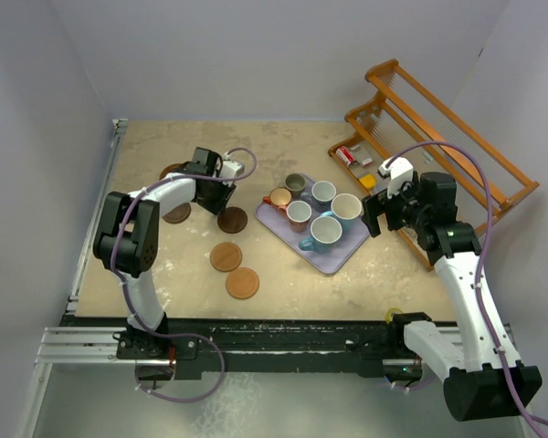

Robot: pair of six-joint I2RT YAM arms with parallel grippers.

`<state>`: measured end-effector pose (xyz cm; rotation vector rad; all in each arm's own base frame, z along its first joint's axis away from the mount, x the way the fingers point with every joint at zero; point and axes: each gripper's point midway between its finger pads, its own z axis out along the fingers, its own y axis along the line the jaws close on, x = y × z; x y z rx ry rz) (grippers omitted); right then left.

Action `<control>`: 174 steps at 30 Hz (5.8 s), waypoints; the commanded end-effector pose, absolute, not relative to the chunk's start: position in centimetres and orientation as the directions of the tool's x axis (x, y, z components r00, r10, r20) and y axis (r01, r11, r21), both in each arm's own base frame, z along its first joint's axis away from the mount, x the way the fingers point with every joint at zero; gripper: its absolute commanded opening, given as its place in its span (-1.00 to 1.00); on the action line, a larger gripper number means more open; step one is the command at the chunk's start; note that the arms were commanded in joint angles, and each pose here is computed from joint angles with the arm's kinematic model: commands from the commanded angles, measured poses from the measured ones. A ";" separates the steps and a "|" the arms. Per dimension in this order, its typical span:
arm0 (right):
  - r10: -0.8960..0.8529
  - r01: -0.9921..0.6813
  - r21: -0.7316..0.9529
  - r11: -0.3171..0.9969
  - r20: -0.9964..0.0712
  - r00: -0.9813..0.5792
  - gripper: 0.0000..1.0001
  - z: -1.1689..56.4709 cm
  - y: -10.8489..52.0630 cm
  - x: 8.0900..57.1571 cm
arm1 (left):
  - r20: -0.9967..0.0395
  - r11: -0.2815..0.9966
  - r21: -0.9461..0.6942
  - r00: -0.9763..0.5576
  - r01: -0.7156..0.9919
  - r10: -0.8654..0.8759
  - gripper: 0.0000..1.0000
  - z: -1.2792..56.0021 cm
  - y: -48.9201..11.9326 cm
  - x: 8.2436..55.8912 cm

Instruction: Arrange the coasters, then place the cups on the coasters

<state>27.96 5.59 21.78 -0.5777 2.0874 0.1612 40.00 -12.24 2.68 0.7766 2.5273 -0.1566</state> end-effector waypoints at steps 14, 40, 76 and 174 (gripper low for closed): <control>-0.347 -0.466 -0.127 0.876 -0.836 -0.425 1.00 22.5 5.6 28.1 | -0.494 0.884 0.051 -0.757 0.465 0.427 -0.41 3.2 -7.7 42.4; -0.347 -0.468 -0.127 0.874 -0.839 -0.419 1.00 22.7 5.7 28.0 | -0.566 0.585 -0.034 -0.498 0.810 0.657 0.30 6.3 -12.7 31.1; -0.350 -0.479 -0.127 0.868 -0.843 -0.410 1.00 22.9 5.9 27.8 | -0.248 0.630 0.143 -0.589 0.763 0.769 -0.11 0.5 -3.6 29.2; -0.356 -0.481 -0.128 0.867 -0.836 -0.419 1.00 22.5 5.8 27.8 | -0.515 0.227 0.067 -0.161 0.972 0.842 0.27 5.6 -19.0 22.8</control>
